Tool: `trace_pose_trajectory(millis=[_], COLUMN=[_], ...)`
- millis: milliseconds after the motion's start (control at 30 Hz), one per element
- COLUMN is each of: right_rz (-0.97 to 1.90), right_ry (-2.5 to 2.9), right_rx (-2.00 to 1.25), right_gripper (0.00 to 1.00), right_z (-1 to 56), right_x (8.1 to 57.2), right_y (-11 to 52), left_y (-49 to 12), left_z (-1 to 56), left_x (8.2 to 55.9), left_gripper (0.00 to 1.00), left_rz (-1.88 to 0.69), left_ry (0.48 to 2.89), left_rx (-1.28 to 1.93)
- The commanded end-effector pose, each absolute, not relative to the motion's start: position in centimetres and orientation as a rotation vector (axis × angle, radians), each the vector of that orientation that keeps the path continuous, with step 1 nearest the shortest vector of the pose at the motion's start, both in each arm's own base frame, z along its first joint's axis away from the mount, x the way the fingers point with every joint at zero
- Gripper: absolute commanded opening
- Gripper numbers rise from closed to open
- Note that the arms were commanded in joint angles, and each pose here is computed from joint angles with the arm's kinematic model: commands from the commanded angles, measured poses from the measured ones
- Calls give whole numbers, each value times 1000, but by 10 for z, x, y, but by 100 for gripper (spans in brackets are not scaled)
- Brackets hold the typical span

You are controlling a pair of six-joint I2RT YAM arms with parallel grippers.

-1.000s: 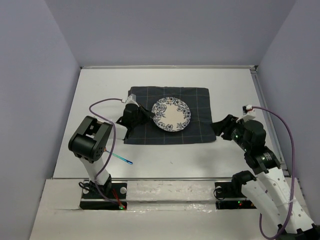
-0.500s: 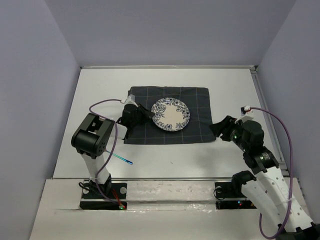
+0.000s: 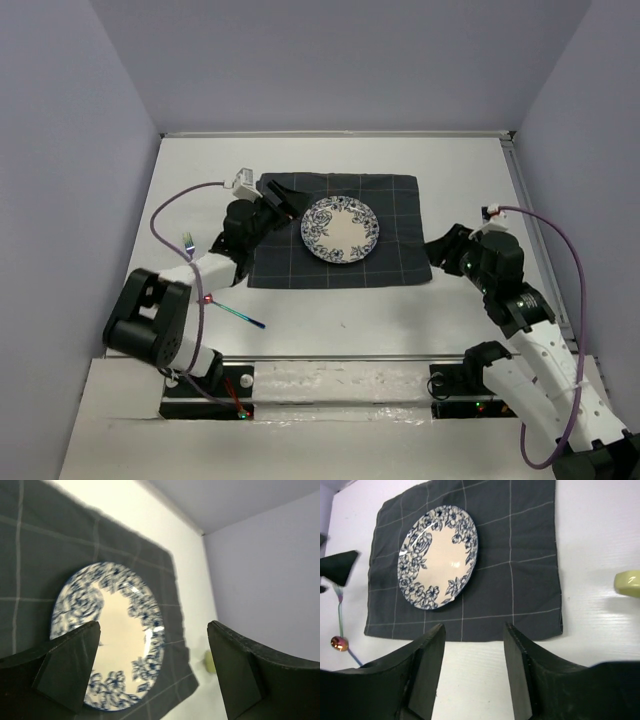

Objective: Set the dinner table for one person

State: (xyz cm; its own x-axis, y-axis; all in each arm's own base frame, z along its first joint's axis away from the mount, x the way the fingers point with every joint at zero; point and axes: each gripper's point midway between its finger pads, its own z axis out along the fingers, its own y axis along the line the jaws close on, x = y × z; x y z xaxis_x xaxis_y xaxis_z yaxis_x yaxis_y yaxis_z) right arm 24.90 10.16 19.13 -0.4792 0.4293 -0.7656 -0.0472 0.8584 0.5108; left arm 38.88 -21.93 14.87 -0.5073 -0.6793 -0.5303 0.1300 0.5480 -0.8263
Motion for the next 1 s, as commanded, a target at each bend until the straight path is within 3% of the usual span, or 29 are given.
trace_pose_trajectory(millis=[0,200,400,600,733,967], right_rz=[348,136,-196,-324,-283,-294], right_ry=[1909,1875,1779,1802,1910,2027], right_rx=[379,522,702,781,759,791], right_gripper=[47,46,40,44,51,52], right_z=[220,226,236,229,208,170], right_x=[269,285,286,295,311,322], right_y=[65,32,-23,-56,-51,-51], left_y=[-204,-172,-144,-124,-125,-134], left_z=[252,328,317,301,313,318], left_x=[358,285,231,221,212,195], left_gripper=[99,99,99,99,99,99], left_rz=[-1088,-949,-755,-581,-606,-660], left_ry=[1600,1455,1540,1570,1521,1487], left_rx=[-307,-89,102,193,214,265])
